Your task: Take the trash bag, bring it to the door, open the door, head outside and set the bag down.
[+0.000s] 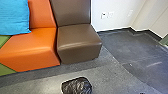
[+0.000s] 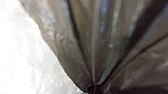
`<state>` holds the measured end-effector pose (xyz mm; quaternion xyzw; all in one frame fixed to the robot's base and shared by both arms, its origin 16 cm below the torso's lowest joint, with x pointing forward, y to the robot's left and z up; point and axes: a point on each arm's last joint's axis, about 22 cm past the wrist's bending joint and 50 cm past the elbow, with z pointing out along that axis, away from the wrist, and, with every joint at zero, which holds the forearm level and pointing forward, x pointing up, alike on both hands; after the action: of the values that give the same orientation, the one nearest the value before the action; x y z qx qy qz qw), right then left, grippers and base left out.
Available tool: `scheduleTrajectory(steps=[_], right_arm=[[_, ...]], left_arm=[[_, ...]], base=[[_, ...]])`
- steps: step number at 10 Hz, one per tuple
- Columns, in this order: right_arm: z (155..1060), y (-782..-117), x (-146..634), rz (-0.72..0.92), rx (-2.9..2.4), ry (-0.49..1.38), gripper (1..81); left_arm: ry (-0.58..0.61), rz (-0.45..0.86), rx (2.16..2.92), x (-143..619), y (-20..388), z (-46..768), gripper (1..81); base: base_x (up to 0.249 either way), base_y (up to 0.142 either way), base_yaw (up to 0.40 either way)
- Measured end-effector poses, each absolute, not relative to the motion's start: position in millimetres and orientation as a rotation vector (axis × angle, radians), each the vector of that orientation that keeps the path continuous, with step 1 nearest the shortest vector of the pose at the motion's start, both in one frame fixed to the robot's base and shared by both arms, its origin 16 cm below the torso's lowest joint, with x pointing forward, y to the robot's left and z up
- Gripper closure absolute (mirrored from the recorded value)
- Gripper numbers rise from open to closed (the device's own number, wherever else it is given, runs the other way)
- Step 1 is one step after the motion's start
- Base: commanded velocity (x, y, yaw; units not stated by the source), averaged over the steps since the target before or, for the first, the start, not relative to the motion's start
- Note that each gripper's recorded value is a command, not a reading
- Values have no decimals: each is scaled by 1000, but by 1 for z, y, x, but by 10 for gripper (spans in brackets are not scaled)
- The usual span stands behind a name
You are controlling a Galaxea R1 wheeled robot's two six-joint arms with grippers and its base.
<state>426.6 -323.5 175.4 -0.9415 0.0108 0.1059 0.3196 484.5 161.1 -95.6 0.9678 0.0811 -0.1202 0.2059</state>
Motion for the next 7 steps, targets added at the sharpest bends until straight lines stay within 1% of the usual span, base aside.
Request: scheduleTrajectory(steps=[1,4,6,7], right_arm=[[184,-321,424,286,-2470,29,10],[221,-312,430,267,-2457,17,10],[246,-308,433,258,-2453,8,10],[259,-304,435,251,-2447,1,10]], left_arm=[[231,-327,2697,491,169,-84,811],[221,-299,2643,511,167,-29,811],[238,-281,2659,520,187,-1,811],[235,-273,2659,524,187,13,811]], base=[[0,0,0],[0,0,0],[0,0,0],[0,0,0]])
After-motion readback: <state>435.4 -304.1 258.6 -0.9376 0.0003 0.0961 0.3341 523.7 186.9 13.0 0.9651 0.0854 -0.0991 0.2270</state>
